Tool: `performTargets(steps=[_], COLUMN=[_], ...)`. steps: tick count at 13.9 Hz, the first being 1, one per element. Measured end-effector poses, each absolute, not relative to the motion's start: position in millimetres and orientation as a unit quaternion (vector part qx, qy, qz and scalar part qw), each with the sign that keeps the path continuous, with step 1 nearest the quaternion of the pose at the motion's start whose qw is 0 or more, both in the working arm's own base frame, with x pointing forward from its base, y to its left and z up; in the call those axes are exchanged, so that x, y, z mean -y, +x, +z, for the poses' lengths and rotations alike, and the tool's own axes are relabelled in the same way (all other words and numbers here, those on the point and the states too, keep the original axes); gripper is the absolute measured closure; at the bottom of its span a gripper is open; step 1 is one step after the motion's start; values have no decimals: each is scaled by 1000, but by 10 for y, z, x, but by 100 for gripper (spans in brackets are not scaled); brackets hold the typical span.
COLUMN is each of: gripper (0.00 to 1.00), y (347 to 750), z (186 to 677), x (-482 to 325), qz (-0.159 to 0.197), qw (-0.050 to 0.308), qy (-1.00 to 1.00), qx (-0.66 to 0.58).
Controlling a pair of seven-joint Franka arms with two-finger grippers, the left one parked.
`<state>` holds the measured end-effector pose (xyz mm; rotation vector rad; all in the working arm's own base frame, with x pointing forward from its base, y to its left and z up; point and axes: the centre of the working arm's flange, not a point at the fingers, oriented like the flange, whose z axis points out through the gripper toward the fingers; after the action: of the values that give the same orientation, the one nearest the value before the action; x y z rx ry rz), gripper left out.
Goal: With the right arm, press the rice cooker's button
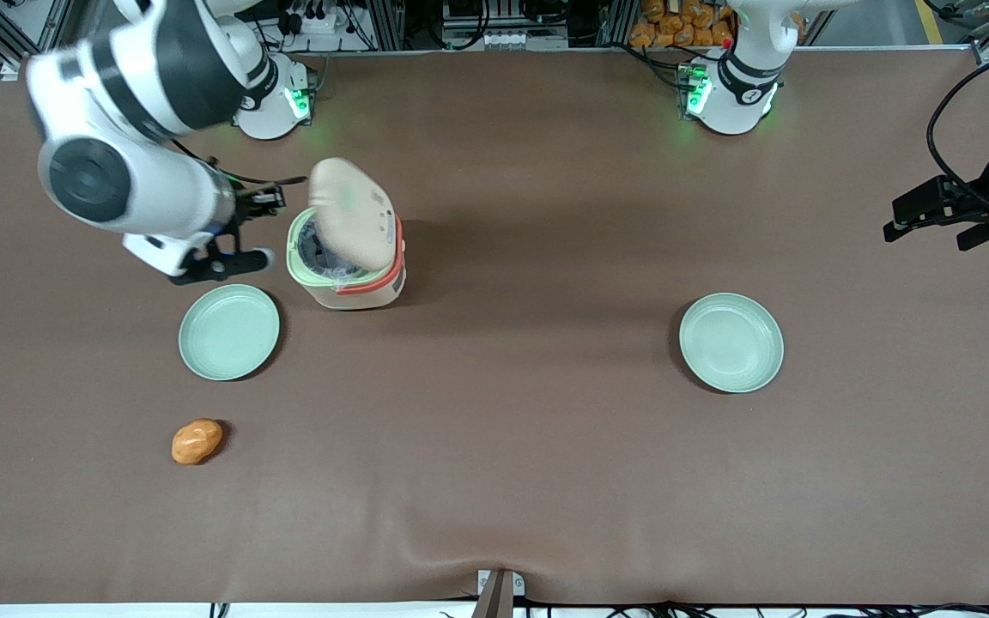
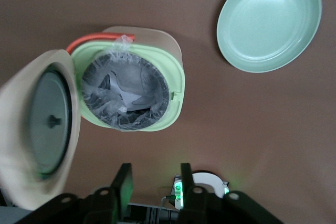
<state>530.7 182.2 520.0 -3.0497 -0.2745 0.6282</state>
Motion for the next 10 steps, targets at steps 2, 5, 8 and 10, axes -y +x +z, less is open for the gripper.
performTargets(steps=[2,5,8,10], gripper=[31,1,0,0], y=[5369,5499,5586,5666], z=[5473,5779,6034,6173], x=[-1719,-1420,-1178,-1028], qz=[180,147,114,77], qw=[14,26,27,0], qy=[-980,-987,-992,-997], qx=[81,59,41,29])
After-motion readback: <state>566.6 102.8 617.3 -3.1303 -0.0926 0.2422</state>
